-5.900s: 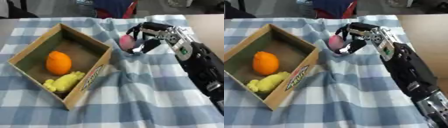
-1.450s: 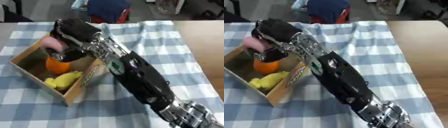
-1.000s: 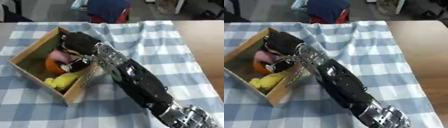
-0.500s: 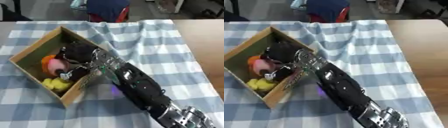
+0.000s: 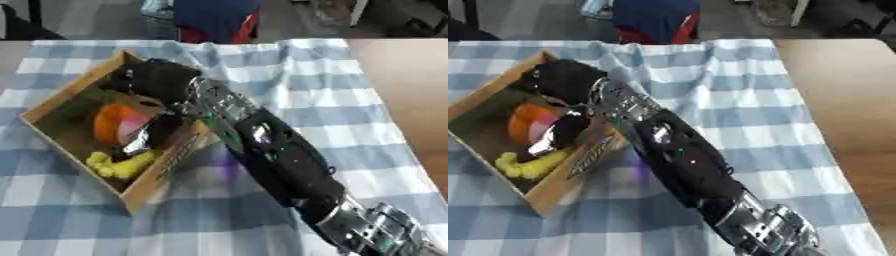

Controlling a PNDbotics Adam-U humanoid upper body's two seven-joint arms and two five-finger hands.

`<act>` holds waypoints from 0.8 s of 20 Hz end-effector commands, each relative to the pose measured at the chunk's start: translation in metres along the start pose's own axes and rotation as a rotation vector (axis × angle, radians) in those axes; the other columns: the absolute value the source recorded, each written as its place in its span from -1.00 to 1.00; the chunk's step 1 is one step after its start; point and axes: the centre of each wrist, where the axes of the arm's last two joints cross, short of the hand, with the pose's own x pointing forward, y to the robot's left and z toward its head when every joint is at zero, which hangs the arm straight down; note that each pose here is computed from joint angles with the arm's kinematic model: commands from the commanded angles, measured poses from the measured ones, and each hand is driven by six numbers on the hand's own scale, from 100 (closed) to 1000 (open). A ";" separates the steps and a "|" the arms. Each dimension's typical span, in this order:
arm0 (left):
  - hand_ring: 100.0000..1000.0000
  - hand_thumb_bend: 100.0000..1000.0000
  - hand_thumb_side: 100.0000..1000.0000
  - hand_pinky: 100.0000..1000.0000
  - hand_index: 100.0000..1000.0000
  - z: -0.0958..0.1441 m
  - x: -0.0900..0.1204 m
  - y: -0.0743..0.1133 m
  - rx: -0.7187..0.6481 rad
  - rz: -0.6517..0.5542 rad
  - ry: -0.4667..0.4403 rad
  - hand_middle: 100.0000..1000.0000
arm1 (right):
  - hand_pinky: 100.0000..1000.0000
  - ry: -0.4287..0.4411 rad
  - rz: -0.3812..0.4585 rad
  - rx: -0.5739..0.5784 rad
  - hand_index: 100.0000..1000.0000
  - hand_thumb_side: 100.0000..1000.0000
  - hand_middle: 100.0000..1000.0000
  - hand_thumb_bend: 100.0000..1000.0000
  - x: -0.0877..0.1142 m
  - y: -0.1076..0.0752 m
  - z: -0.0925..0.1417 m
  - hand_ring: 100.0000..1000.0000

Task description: Pick up objects on the table and place them in the box.

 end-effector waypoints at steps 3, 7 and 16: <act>0.44 -1.00 0.26 -0.56 0.56 -0.007 0.007 0.002 -0.005 0.000 -0.034 0.19 | 0.17 0.012 -0.066 -0.163 0.93 1.00 0.68 0.36 -0.014 -0.066 0.017 0.74; 0.44 -1.00 0.25 -0.56 0.56 -0.007 0.006 0.003 -0.003 -0.004 -0.034 0.19 | 0.17 0.011 -0.169 -0.232 0.93 1.00 0.66 0.25 -0.018 -0.095 0.033 0.74; 0.44 -1.00 0.25 -0.56 0.56 -0.005 0.004 0.011 0.023 -0.034 -0.031 0.19 | 0.03 0.060 -0.460 -0.525 0.77 1.00 0.45 -1.00 -0.026 -0.160 0.111 0.57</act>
